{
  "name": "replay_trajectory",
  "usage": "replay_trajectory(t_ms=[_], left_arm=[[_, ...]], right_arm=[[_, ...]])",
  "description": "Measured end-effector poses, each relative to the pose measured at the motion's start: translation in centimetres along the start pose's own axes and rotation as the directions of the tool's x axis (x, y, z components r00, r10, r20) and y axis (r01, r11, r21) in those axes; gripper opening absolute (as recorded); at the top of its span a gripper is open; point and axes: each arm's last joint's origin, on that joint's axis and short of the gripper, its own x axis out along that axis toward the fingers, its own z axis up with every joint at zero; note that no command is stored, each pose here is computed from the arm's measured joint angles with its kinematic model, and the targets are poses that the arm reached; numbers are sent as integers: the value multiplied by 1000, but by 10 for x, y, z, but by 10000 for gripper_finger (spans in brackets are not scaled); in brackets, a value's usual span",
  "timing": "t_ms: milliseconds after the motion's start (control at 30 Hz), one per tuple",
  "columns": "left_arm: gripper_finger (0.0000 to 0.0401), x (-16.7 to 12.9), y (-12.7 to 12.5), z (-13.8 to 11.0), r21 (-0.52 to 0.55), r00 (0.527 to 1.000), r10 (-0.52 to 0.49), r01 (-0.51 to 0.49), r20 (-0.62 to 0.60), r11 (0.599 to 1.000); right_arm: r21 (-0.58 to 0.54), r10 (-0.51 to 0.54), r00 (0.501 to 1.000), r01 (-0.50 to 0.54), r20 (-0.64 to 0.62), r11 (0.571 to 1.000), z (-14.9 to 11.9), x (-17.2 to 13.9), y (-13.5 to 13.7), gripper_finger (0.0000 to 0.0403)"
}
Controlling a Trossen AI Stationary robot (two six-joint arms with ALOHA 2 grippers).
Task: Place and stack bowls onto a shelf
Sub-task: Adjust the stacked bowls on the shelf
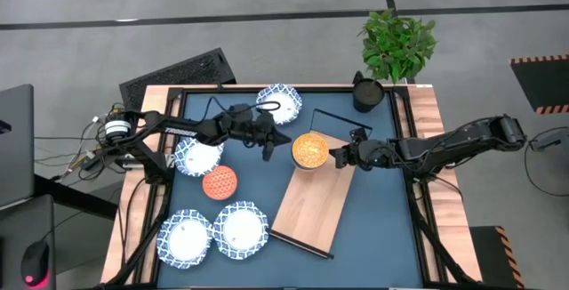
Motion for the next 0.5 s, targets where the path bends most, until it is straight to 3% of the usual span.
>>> replay_trajectory(t_ms=[233, 500], left_arm=[[0, 2, 2, -1, 1, 1000, -15, 15, 7, 1000], [0, 17, 17, -17, -89, 998, -67, 66, -7, 994]], right_arm=[[11, -11, 1000, 11, 12, 1000, 4, 2, -2, 31], [11, -13, 1000, 13, 0, 1000, 5, 3, -3, 30]])
